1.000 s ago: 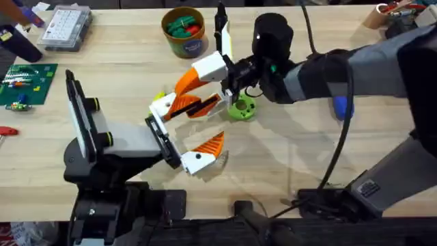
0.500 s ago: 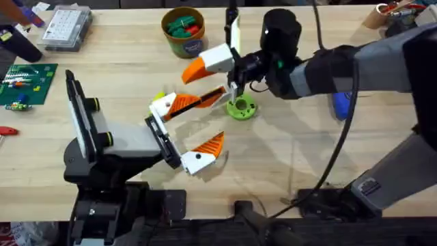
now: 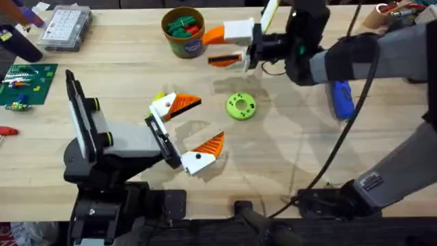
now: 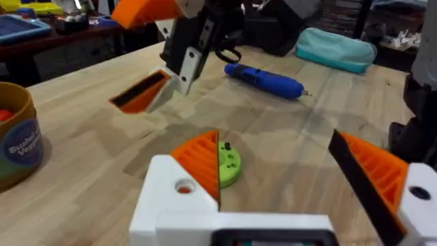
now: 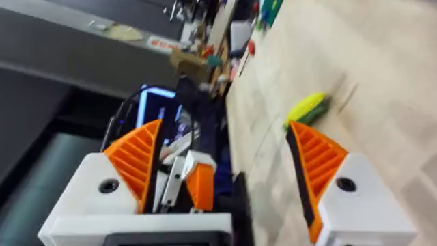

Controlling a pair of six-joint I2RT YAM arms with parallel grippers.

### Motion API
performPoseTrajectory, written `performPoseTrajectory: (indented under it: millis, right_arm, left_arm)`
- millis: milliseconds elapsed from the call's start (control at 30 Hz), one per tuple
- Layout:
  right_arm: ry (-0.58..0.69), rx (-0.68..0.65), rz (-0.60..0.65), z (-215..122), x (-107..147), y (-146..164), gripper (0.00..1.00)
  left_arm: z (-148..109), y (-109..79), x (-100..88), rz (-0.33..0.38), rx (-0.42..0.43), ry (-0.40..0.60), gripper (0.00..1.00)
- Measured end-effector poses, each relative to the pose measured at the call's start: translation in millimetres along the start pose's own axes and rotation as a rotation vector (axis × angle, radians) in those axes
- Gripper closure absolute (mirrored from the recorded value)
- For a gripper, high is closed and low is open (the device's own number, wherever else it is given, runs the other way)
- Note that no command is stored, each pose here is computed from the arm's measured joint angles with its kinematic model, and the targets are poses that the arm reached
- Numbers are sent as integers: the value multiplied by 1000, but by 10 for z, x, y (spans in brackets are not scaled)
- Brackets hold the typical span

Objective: Pick up the gripper from the table and insert it into the empty holder that is missing its gripper. Then pick up a screw, insert it into the mounting hole, and use the screwdriver to tighten it. Finally, clean up the table by picking up the vegetable and placing it into the bucket.

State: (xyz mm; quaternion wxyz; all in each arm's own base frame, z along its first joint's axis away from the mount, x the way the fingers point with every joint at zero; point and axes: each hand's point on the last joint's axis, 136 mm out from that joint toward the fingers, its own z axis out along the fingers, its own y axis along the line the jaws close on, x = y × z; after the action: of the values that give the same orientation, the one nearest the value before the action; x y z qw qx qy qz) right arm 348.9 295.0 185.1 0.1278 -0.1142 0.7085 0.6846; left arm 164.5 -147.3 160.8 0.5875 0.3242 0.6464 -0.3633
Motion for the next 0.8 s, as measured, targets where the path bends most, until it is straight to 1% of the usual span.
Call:
performPoseTrajectory:
  millis: [100,267,333,433,500,567,700,800]
  right_arm:
    - [-57,44,-21,-112,-148,-48,4]
    - [-158,209,3,-364,-295,-232,5]
    - [-180,264,-18,-447,-319,-274,5]
    - [-179,344,-44,-534,-260,-255,4]
    - [-177,410,-67,-617,-186,-152,5]
    - [-175,471,-118,-712,-107,20,5]
    - [-182,580,-255,-947,88,452,5]
    - [-187,684,-349,-1149,292,696,4]
  left_arm:
    - [0,0,0,0,0,0,13]
    - [0,-1,0,-1,0,0,13]
    - [0,-2,0,-2,1,0,13]
    - [0,-5,1,-2,3,0,14]
    - [0,-6,1,-2,3,0,15]
    - [0,-7,1,-2,4,0,14]
    - [0,-7,1,-3,4,0,14]
    - [0,-9,1,-3,5,0,14]
